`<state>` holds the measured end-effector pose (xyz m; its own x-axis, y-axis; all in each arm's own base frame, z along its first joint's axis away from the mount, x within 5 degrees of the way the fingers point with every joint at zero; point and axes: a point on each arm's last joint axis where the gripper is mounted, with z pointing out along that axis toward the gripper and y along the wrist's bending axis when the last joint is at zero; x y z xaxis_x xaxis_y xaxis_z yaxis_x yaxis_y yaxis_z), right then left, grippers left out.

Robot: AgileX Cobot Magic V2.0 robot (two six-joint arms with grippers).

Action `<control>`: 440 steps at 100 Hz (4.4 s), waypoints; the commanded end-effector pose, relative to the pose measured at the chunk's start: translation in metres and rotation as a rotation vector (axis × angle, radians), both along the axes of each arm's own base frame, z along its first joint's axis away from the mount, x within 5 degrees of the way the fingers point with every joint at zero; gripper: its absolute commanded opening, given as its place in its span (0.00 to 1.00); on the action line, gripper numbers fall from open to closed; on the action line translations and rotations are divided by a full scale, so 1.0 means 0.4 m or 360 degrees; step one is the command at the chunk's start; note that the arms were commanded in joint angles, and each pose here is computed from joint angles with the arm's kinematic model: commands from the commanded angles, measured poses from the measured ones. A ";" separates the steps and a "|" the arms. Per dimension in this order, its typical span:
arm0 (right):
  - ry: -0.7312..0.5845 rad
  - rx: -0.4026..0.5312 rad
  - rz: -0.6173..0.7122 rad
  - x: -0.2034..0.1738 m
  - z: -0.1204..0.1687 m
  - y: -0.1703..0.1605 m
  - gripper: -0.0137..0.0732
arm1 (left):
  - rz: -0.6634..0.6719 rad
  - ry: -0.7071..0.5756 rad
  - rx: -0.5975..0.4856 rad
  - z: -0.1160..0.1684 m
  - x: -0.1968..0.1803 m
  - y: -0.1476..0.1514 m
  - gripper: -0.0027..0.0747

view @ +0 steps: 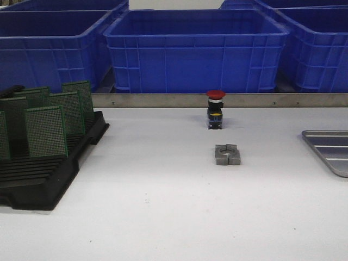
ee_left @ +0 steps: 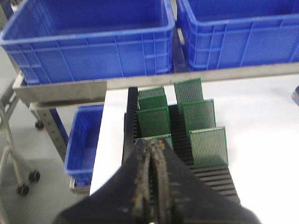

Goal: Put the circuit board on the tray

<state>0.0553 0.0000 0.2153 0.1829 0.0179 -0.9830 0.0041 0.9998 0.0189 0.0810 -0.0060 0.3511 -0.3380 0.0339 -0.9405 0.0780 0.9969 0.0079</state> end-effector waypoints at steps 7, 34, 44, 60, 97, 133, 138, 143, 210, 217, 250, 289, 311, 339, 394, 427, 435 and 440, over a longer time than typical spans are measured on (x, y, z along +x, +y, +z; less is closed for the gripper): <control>-0.0182 -0.0013 0.0014 -0.011 0.031 0.002 0.08 | -0.0008 0.0060 0.0006 0.070 0.067 -0.007 0.01; -0.0182 -0.0013 0.0014 -0.011 0.031 0.002 0.08 | -0.0011 0.0266 0.0027 0.052 0.164 -0.017 0.01; -0.0182 -0.0013 0.0014 -0.011 0.031 0.002 0.08 | -0.0011 0.0312 0.0032 0.042 0.180 -0.018 0.01; -0.0182 -0.0013 0.0014 -0.011 0.031 0.002 0.08 | -0.0011 0.0342 0.0034 0.036 0.187 -0.019 0.04; -0.0182 -0.0013 0.0014 -0.011 0.031 0.002 0.08 | -0.0011 0.0350 0.0035 0.035 0.186 -0.019 0.72; -0.0182 -0.0013 0.0014 -0.011 0.031 0.002 0.08 | -0.0237 0.0359 0.0180 0.064 0.236 -0.045 0.71; -0.0182 -0.0013 0.0014 -0.011 0.031 0.002 0.08 | -0.0329 0.0406 0.0246 0.074 0.260 -0.054 0.71; -0.0182 -0.0013 0.0014 -0.011 0.031 0.002 0.08 | -0.0415 0.0456 0.0295 0.082 0.282 -0.063 0.71; -0.0182 -0.0013 0.0014 -0.011 0.031 0.002 0.08 | -0.1697 0.0778 0.1114 -0.049 0.581 -0.136 0.71; -0.0182 -0.0013 0.0014 -0.011 0.031 0.002 0.08 | -0.1775 0.0777 0.1167 -0.071 0.594 -0.138 0.71; -0.0182 -0.0013 0.0014 -0.011 0.031 0.002 0.08 | -0.1864 0.0694 0.1189 -0.125 0.649 -0.152 0.71; -0.0182 -0.0013 0.0014 -0.011 0.031 0.002 0.08 | -0.1874 0.0696 0.1210 -0.185 0.695 -0.155 0.71; -0.0182 -0.0013 0.0014 -0.011 0.031 0.002 0.08 | -0.1905 0.0758 0.1169 -0.227 0.712 -0.158 0.71; -0.0182 -0.0013 0.0014 -0.011 0.031 0.002 0.08 | -0.1978 0.0791 0.1156 -0.260 0.717 -0.190 0.71; -0.0182 -0.0013 0.0014 -0.011 0.031 0.002 0.08 | -0.1944 0.0762 0.1178 -0.264 0.726 -0.193 0.12; -0.0182 -0.0013 0.0014 -0.011 0.031 0.002 0.08 | -0.1887 0.0700 0.1214 -0.250 0.740 -0.193 0.01; -0.0182 -0.0013 0.0014 -0.011 0.031 0.002 0.08 | -0.1895 0.0689 0.1211 -0.232 0.744 -0.195 0.01; -0.0182 -0.0013 0.0014 -0.011 0.031 0.002 0.08 | -0.1921 0.0700 0.1196 -0.219 0.742 -0.197 0.01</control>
<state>0.0553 0.0000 0.2153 0.1829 0.0200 -0.9829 0.0037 0.9998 0.0210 0.3702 -0.0791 0.2256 -0.0127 0.9366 -0.3501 0.9945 0.0484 0.0933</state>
